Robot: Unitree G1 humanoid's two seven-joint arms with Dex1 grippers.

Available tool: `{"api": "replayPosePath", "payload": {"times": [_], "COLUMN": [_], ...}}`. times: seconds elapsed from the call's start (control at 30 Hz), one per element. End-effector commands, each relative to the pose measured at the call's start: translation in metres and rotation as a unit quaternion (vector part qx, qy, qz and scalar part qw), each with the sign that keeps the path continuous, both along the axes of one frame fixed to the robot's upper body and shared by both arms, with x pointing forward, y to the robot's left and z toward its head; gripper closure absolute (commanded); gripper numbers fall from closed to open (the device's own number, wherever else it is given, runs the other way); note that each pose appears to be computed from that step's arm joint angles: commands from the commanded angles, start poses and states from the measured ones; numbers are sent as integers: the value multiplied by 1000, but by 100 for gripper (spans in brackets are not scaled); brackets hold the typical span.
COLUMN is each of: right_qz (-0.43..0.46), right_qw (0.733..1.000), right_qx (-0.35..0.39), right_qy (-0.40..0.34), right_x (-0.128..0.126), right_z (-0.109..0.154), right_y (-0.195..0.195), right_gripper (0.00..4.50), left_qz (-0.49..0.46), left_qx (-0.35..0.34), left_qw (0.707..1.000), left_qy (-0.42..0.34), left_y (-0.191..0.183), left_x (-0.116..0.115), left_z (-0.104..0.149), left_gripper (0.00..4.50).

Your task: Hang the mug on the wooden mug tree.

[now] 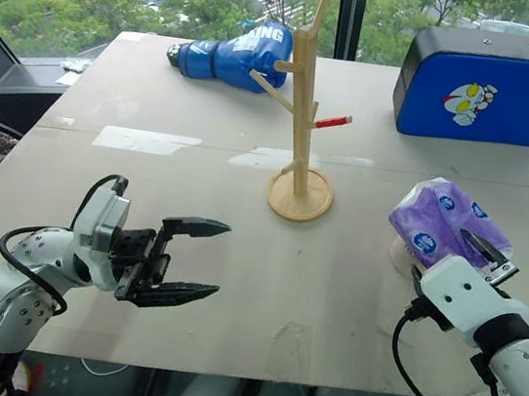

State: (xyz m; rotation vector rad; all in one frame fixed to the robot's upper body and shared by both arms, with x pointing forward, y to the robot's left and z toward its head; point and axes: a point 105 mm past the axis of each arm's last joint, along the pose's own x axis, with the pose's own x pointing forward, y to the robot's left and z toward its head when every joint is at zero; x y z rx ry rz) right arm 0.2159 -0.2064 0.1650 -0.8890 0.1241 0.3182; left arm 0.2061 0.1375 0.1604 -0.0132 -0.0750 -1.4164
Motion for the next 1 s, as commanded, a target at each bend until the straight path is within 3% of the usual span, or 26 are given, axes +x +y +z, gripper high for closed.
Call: {"api": "replayPosePath", "payload": {"times": [0.03, 0.2, 0.27, 0.5, 0.6, 0.67, 0.8, 0.9, 0.97, 1.0], "right_qz": [-2, 8, 16, 33, -14, -49, -134, -157, -168, -177], "right_qw": [1000, 1000, 1000, 995, 994, 994, 989, 987, 985, 983], "right_qx": [-7, -9, -11, 96, 111, 89, 50, 24, 22, 30], "right_qy": [-25, -21, -22, 20, -21, -30, -32, -9, 15, 27], "right_x": [3, 2, 1, 9, 19, 27, 61, 105, 120, 124], "right_z": [12, 17, 20, 71, 113, 120, 96, 45, 17, 6], "right_y": [-2, 3, 6, -4, -30, -46, -95, -132, -148, -156], "right_gripper": [133, 376, 447, 447, 447, 447, 447, 447, 447, 410], "left_qz": [5, 13, 17, 14, 13, 15, 20, 21, 21, 21], "left_qx": [-4, -1, 8, 1, -3, -4, -18, -30, -34, -37], "left_qw": [1000, 1000, 1000, 1000, 1000, 999, 999, 998, 998, 997], "left_qy": [-19, -19, -25, -23, -27, -29, -36, -46, -56, -61], "left_y": [1, 2, 4, 2, -1, -2, -9, -15, -19, -21], "left_x": [-2, -2, -1, 2, 5, 6, 10, 12, 14, 14], "left_z": [5, 0, -2, -2, 2, 3, 9, 15, 20, 23], "left_gripper": [0, 0, 0, 0, 0, 0, 0, 0, 0, 0]}}
